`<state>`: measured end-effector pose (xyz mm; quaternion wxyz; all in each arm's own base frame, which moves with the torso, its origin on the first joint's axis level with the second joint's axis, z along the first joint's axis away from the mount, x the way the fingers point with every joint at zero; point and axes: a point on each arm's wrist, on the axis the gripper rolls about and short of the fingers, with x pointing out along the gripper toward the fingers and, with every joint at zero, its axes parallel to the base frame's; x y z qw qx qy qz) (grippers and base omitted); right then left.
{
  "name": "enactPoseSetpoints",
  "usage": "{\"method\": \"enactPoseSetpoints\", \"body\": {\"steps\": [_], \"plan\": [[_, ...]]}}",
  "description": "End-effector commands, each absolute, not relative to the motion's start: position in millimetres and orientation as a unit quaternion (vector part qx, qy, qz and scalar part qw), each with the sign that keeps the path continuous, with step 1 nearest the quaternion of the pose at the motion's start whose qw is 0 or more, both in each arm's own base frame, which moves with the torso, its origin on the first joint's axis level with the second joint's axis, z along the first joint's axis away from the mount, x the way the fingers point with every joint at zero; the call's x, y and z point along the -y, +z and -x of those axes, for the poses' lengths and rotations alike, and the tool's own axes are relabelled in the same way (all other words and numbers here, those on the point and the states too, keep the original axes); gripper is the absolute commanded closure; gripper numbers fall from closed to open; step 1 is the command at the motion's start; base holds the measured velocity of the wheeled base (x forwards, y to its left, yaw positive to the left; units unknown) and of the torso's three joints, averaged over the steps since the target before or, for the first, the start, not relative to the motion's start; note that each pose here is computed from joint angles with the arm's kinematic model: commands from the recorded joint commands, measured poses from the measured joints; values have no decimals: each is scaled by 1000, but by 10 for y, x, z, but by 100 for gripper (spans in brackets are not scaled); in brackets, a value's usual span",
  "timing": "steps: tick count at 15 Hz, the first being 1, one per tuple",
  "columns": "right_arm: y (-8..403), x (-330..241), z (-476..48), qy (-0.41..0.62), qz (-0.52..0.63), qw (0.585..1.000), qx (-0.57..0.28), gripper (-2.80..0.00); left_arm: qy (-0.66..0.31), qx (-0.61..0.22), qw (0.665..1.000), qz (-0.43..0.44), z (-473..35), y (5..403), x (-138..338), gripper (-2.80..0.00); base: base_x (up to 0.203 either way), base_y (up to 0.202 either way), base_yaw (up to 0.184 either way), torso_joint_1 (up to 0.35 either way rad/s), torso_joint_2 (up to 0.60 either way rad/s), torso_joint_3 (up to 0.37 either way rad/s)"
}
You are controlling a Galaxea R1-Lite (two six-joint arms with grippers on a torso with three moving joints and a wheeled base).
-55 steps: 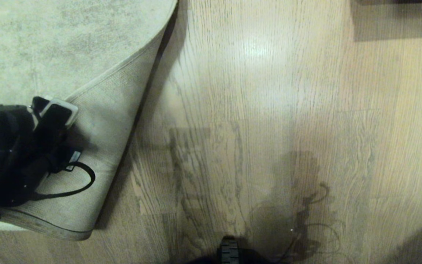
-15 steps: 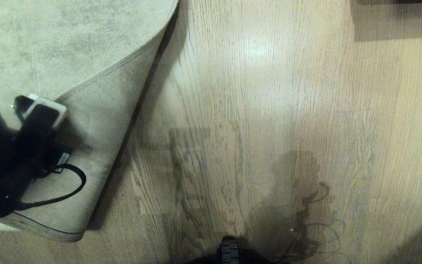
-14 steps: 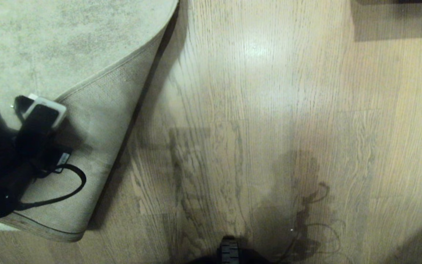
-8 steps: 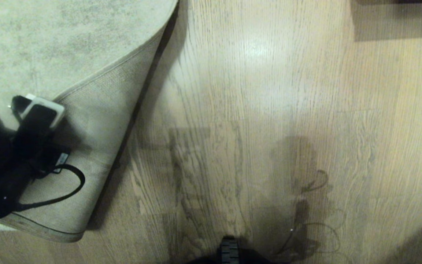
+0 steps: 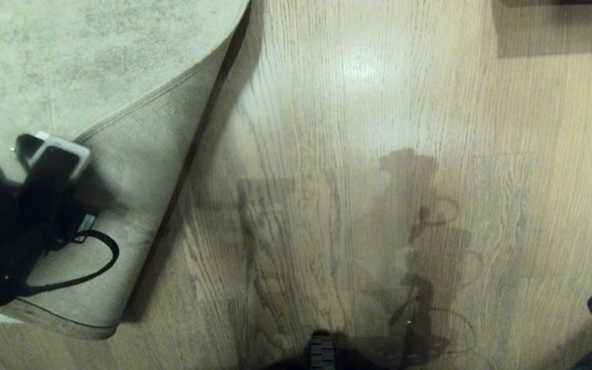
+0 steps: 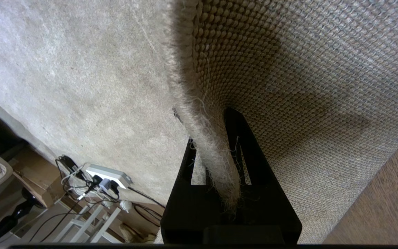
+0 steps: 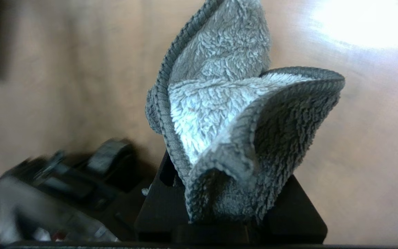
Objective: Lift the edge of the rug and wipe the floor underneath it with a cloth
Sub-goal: Wipe the floor under the carpet with a rag
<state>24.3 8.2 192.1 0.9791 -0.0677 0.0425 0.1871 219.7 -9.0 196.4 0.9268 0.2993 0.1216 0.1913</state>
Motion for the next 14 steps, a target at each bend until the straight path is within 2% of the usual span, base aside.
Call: {"method": "enactPoseSetpoints", "body": {"steps": [1,6,14], "plan": [[1991,-114,-631,234,66,965,-96,0,194,-123,926,-301,-2196,1952,90,0,0,0,0,0,0,0],[2143,-444,-1066,353,88,926,-96,0,194,-123,926,-301,-2198,1958,90,0,0,0,0,0,0,0],[2025,-1649,-1647,404,126,904,-56,0,195,-121,926,-300,-2180,1966,88,0,0,0,0,0,0,0]]}}
